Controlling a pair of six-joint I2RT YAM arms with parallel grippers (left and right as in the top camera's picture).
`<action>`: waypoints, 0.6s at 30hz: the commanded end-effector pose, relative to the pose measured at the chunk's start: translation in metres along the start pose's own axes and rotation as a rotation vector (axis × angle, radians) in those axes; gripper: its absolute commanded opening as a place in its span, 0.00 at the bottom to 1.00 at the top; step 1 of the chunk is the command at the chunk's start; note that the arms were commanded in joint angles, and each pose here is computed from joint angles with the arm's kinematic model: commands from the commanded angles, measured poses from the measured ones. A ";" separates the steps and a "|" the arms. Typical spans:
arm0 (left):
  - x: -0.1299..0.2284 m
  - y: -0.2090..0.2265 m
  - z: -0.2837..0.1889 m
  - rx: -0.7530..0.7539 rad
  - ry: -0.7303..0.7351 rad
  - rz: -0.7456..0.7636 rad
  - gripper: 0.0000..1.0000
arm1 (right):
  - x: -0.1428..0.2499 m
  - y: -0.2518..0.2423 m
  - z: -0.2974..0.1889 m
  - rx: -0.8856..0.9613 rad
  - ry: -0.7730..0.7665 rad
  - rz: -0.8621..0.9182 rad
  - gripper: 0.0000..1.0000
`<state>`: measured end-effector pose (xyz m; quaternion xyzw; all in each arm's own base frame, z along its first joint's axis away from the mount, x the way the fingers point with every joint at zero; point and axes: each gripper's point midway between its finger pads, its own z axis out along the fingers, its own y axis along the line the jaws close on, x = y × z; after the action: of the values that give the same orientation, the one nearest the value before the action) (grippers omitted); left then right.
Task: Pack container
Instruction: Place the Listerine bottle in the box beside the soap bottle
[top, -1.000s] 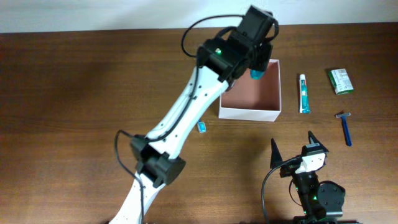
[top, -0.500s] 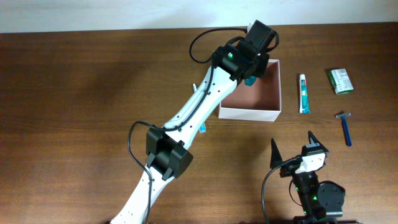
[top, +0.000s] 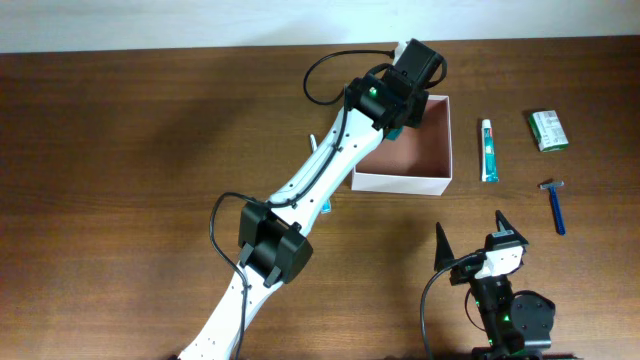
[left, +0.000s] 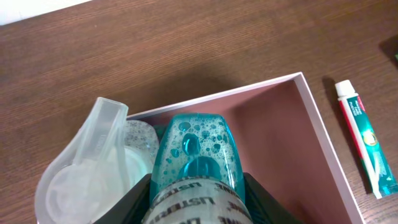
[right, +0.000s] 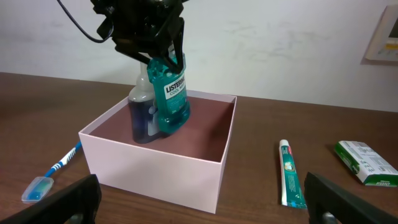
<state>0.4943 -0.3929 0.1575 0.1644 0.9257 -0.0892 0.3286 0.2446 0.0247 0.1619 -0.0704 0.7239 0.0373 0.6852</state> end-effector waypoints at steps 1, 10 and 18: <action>-0.010 0.007 -0.002 -0.025 -0.035 0.006 0.29 | 0.002 0.003 0.000 -0.015 0.002 0.008 0.99; -0.006 0.014 0.007 -0.036 -0.021 0.001 0.29 | 0.002 0.003 0.000 -0.015 0.002 0.008 0.99; 0.001 0.014 0.016 -0.040 -0.004 0.005 0.35 | 0.002 0.003 0.000 -0.015 0.002 0.008 0.99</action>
<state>0.4993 -0.3886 0.1376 0.1617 0.9311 -0.0770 0.3176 0.2446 0.0247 0.1619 -0.0703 0.7239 0.0374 0.6852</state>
